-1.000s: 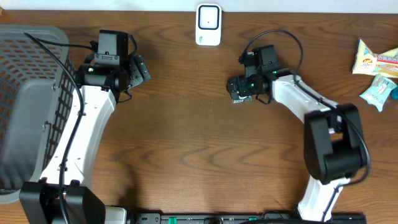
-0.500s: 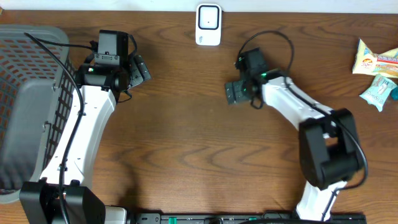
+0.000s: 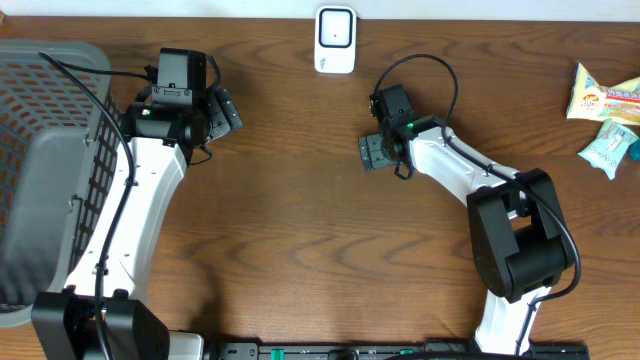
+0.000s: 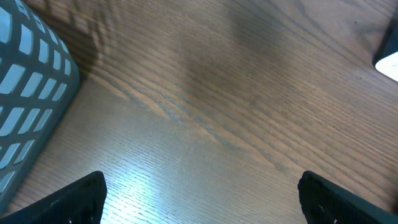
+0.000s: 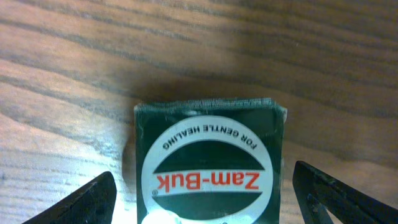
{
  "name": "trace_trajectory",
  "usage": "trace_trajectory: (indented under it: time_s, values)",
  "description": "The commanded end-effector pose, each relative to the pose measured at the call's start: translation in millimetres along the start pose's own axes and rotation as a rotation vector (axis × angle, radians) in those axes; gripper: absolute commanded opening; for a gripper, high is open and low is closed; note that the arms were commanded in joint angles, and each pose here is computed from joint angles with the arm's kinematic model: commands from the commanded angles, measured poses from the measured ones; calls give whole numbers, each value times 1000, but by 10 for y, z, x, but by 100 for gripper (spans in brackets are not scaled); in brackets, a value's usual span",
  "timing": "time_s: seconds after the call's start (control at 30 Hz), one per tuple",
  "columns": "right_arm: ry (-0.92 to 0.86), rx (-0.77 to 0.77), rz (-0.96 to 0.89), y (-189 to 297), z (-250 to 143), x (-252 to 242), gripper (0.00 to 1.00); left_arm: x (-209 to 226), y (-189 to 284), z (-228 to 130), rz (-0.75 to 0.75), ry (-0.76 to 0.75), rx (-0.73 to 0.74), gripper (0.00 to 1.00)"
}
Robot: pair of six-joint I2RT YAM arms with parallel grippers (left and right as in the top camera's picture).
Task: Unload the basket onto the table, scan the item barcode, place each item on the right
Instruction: 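Lift the tin with the right gripper and carry it toward the scanner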
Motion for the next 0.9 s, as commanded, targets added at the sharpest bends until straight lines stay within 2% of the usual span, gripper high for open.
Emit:
trace_trajectory:
  time_s: [0.0, 0.1, 0.43, 0.53, 0.6, 0.7, 0.77, 0.87]
  values:
    - [-8, -6, -17, -17, 11, -13, 83, 33, -8, 5, 16, 4, -5, 98]
    - [-6, -9, -17, -17, 16, -5, 78, 33, -8, 5, 16, 4, -5, 98]
    - [0, 42, -17, -267, -109, 24, 78, 33, -8, 5, 16, 4, -5, 98]
    - [-2, 29, -17, -297, -89, 27, 74, 34, -8, 5, 16, 5, -5, 98]
    - [-5, 2, -18, -296, -40, 26, 68, 33, -8, 5, 16, 4, -5, 98]
    - [-6, -28, -18, -287, 24, 23, 50, 33, -8, 5, 16, 4, -5, 98]
    - [-7, -31, -18, -277, 40, 21, 41, 33, -8, 5, 16, 4, -5, 98]
    - [-8, -39, -18, -260, 69, 18, 37, 33, -8, 5, 16, 4, -5, 98]
Point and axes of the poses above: each gripper's point midway between its finger pads, its own y axis back along the fingers, its own x axis along the line the jaws close on, z = x × y, the point moved 7 cm from there along y, back along the fingers, and after that the axes turned 12 degrees about y, right-handed, at the moved point
